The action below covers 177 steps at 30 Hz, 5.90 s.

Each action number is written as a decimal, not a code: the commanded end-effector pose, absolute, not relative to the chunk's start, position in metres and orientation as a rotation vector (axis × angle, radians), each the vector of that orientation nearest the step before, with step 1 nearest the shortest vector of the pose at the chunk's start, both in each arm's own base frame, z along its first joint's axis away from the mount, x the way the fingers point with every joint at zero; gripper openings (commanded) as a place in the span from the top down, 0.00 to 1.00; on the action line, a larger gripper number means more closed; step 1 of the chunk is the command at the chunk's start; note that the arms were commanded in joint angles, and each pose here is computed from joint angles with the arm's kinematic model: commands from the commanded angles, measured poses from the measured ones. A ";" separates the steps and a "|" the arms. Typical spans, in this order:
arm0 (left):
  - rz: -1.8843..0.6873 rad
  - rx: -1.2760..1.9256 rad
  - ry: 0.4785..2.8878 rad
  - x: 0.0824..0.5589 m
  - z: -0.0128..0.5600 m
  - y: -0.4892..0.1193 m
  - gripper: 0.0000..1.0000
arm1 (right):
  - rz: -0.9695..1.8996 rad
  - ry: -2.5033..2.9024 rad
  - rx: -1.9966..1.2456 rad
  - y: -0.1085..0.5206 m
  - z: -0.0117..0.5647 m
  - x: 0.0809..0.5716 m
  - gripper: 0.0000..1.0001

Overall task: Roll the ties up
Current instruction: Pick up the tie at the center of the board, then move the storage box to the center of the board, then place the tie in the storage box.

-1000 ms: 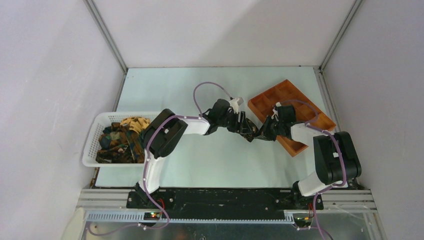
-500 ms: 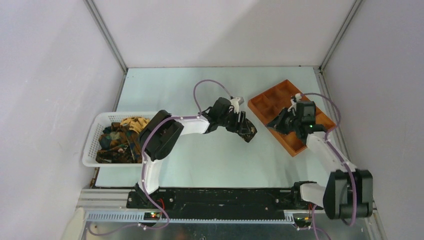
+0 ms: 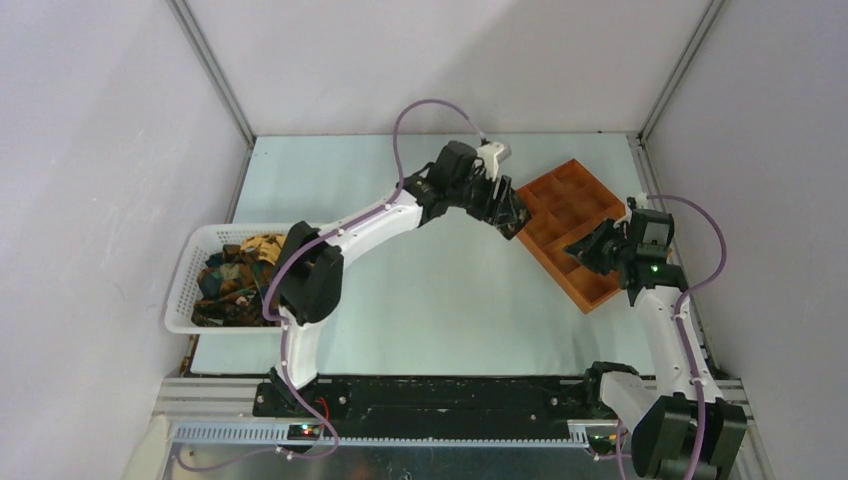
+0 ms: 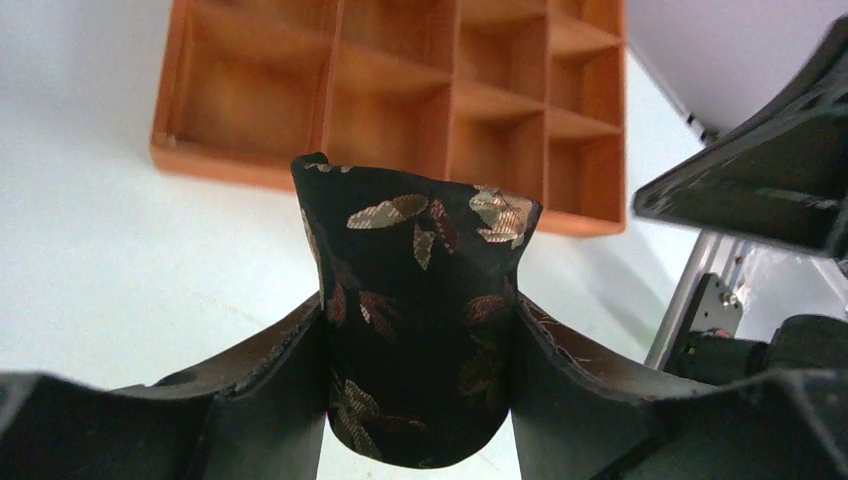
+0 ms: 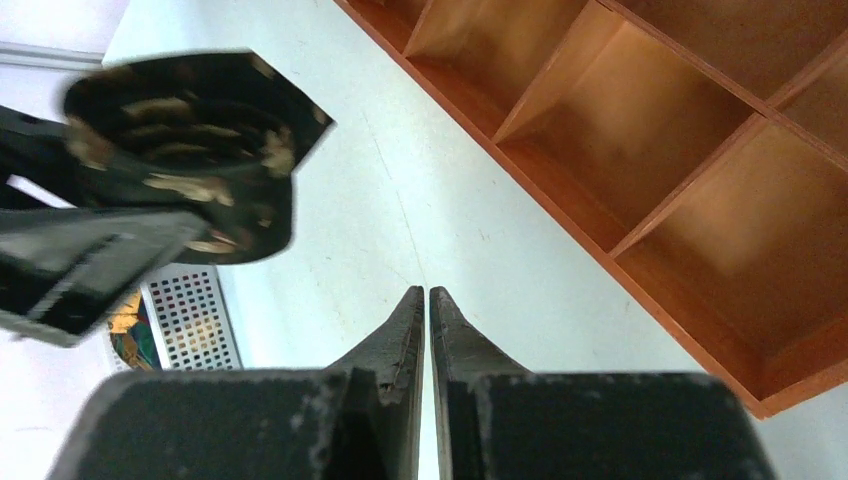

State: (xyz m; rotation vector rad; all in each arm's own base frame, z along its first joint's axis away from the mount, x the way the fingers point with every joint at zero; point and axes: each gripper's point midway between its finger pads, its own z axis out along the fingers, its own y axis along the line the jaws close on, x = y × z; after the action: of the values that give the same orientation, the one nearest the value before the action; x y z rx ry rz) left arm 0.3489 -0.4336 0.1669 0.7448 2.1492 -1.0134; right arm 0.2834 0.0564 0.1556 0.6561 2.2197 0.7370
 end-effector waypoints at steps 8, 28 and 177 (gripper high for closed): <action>-1.164 1.070 1.973 0.362 0.204 -0.482 0.41 | 0.733 2.196 0.625 0.048 0.171 0.280 0.92; -1.173 0.997 1.880 0.394 0.213 -0.479 0.44 | 0.593 2.299 0.754 0.025 0.117 0.311 0.85; -0.525 0.965 2.236 0.396 0.098 -0.360 0.06 | 0.714 2.366 0.114 0.147 0.121 0.279 0.66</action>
State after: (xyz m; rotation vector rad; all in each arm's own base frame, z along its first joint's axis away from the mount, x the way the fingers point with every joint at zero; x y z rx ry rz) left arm 0.3918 -0.3623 0.0683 0.9732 2.3000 -0.5449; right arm 0.2759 0.1477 0.1104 0.1181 2.4130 0.7030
